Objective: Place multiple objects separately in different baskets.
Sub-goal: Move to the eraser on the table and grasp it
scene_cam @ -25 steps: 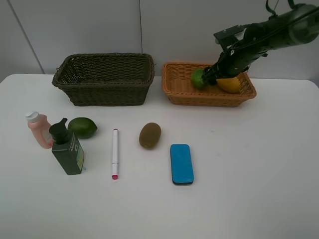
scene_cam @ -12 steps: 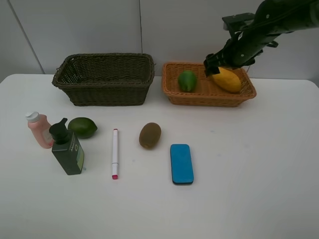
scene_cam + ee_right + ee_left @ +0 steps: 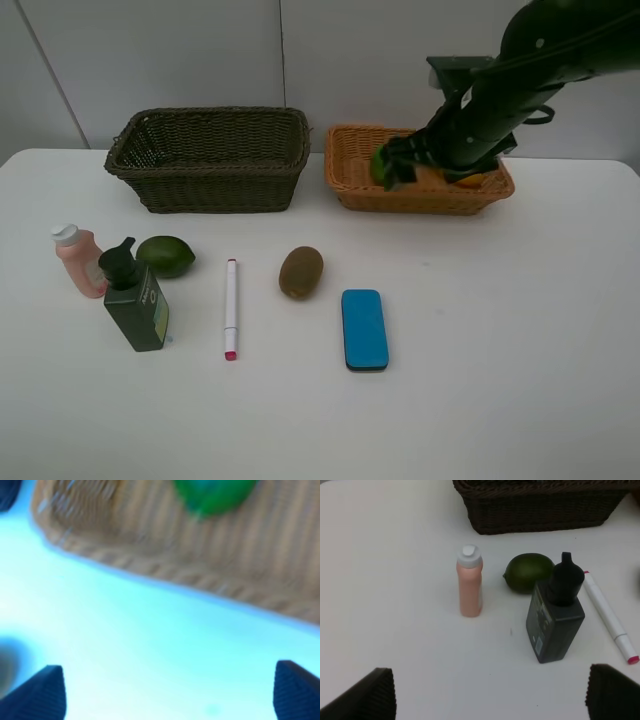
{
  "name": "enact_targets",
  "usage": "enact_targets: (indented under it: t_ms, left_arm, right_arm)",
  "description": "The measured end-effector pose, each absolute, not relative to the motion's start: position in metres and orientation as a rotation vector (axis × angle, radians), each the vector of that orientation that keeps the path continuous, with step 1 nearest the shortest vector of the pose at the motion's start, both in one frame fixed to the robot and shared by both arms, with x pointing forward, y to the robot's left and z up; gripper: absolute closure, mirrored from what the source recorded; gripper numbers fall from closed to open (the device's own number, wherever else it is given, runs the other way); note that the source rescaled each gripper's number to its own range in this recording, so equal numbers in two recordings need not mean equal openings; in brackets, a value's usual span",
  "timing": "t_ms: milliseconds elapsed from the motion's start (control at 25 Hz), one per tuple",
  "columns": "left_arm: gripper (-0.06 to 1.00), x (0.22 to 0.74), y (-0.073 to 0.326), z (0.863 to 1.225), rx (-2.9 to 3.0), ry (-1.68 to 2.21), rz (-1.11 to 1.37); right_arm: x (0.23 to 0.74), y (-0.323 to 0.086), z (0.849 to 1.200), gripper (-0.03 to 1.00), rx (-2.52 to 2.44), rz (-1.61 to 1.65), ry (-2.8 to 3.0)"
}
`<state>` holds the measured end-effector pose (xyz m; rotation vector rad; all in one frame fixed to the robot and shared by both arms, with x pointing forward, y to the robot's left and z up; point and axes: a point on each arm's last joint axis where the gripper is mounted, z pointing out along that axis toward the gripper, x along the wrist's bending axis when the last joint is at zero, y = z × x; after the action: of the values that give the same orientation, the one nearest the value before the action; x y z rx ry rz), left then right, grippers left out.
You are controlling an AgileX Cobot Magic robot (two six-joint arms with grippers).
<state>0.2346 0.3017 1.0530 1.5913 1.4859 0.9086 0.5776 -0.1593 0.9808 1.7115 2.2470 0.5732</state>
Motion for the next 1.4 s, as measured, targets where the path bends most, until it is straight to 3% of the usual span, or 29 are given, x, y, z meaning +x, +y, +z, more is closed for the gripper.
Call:
enact_targets:
  t_ms: [240, 640, 1400]
  left_arm:
    - [-0.05, 0.235, 0.302, 1.053, 1.591, 1.486, 0.909]
    - [-0.05, 0.235, 0.302, 1.053, 1.591, 1.486, 0.909]
    - [-0.05, 0.235, 0.302, 1.053, 1.591, 1.486, 0.909]
  right_arm:
    - [0.535, -0.124, 0.958, -0.03, 1.837, 0.505, 2.292]
    - [0.501, -0.082, 0.950, -0.03, 1.873, 0.426, 2.280]
    - [0.499, -0.075, 0.891, -0.03, 2.016, 0.198, 2.276]
